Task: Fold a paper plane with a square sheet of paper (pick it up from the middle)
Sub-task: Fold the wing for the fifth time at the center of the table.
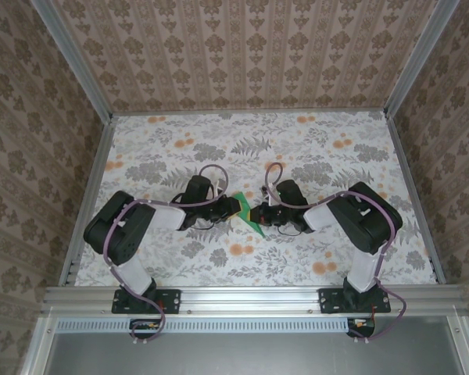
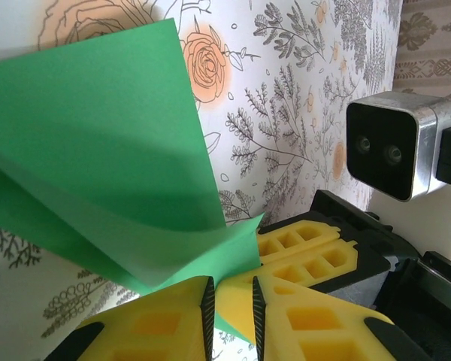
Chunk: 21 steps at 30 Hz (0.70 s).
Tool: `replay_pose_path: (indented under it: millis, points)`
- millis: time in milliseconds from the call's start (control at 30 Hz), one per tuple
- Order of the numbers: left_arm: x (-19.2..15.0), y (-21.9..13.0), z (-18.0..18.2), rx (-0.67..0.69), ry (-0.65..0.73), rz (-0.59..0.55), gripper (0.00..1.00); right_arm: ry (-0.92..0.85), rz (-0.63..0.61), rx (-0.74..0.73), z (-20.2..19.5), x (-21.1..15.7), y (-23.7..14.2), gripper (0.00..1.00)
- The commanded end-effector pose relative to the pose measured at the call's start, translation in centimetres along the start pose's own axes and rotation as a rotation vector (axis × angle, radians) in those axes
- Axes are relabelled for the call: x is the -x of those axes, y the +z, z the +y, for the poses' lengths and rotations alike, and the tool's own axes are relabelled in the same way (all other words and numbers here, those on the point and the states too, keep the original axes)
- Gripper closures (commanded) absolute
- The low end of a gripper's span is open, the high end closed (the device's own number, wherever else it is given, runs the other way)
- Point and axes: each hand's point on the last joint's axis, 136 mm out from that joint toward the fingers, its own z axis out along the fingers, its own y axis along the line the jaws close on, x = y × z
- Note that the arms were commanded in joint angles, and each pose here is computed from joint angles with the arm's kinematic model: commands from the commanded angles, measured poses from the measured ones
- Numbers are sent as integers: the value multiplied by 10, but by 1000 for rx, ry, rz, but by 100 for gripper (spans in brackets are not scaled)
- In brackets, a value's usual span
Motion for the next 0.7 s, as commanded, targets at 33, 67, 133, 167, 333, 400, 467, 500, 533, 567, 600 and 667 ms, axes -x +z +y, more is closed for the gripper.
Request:
replay_pose_path:
  millis: [33,67,133,167,333,400,467,500,533,567,600,667]
  points:
    - [4,6,-12,-46,53,7,79,37,14,10,-2,3,4,100]
    - [4,8,-11,-43,51,10,79,40,15,7,-3,3,4,100]
    - [3,10,-7,-32,42,15,81,41,19,2,-4,2,4,99]
    - [3,11,-5,-29,38,19,81,45,21,-1,-5,2,4,99]
    - [-1,14,8,17,5,35,84,38,37,-19,-4,2,3,92]
    - [-2,15,14,41,-5,37,85,24,44,-25,-2,2,2,87]
    - [-2,14,19,68,-16,37,86,0,51,-29,1,2,-1,83]
    - [-3,14,22,81,-20,39,86,-12,56,-32,3,2,-3,80]
    - [-3,14,25,95,-25,42,86,-30,63,-36,4,2,-5,78]
    - [-3,14,26,104,-29,43,86,-48,65,-34,8,2,-7,76]
    - [-3,14,27,109,-30,45,86,-67,67,-36,10,1,-9,74]
    - [-3,15,29,118,-37,51,86,-100,78,-47,12,0,-13,72]
